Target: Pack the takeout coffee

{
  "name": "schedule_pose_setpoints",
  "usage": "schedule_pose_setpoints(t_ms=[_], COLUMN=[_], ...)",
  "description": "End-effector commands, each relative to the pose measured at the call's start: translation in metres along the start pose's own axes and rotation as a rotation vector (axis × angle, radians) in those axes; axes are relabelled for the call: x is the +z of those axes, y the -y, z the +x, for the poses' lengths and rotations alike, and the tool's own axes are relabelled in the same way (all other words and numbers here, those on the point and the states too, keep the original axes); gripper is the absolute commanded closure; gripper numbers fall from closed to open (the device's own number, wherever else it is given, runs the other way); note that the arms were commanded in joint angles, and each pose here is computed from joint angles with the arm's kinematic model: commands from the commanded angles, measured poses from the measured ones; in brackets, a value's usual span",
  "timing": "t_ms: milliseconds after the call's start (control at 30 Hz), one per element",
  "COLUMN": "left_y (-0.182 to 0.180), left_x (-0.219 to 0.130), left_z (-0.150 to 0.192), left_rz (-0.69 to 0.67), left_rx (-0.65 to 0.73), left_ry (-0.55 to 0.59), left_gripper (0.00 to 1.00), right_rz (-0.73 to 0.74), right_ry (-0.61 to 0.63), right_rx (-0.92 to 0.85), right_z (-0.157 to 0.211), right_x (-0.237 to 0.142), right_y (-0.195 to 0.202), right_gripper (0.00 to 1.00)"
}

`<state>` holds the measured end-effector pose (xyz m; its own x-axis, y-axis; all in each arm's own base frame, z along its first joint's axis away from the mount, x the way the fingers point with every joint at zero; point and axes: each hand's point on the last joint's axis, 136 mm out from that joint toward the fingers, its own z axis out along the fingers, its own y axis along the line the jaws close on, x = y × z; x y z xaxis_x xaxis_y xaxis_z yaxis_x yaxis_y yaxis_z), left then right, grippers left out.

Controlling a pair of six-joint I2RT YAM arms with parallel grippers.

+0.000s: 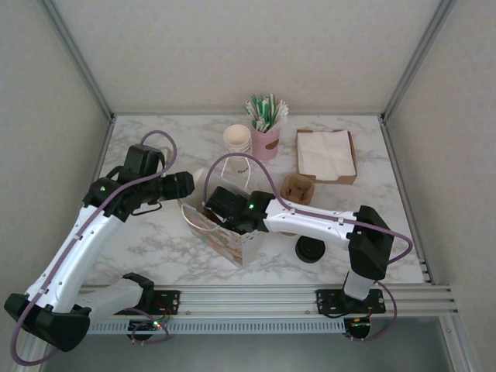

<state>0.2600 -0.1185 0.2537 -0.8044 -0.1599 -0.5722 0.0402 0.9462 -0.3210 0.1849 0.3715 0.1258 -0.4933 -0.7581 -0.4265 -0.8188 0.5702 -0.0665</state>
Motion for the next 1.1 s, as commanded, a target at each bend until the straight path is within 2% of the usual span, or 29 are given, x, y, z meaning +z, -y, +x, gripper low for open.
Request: schedule_pose_setpoints(t_ms=[0,200,600,1067], left_y=[-0.001,0.0,0.005,0.008], left_x=[-0.009,-0.01,-0.008,-0.007], left_z=[-0.002,-0.002,-0.003,-0.004], left_rz=[-0.017,-0.009,0.005,0.011], left_rx=[-0.009,-0.009,-0.007,-0.001], left_ry=[0.014,0.014,0.009,0.007], left_gripper=[0.26,0.26,0.26,0.26], right_rz=[0.105,0.098,0.094,0.078], right_ry=[-0.296,-0.256,-0.13,-0.111], right_rx=[-0.068,-0.055,-0.023,0.004], right_z=[0.075,0.061,0.02,0.004], right_x=[0.035,0.025,-0.008,-0.035], right_y=[0.019,0.018,0.019,0.018], right_gripper=[0.45,0.39,0.15,0.06])
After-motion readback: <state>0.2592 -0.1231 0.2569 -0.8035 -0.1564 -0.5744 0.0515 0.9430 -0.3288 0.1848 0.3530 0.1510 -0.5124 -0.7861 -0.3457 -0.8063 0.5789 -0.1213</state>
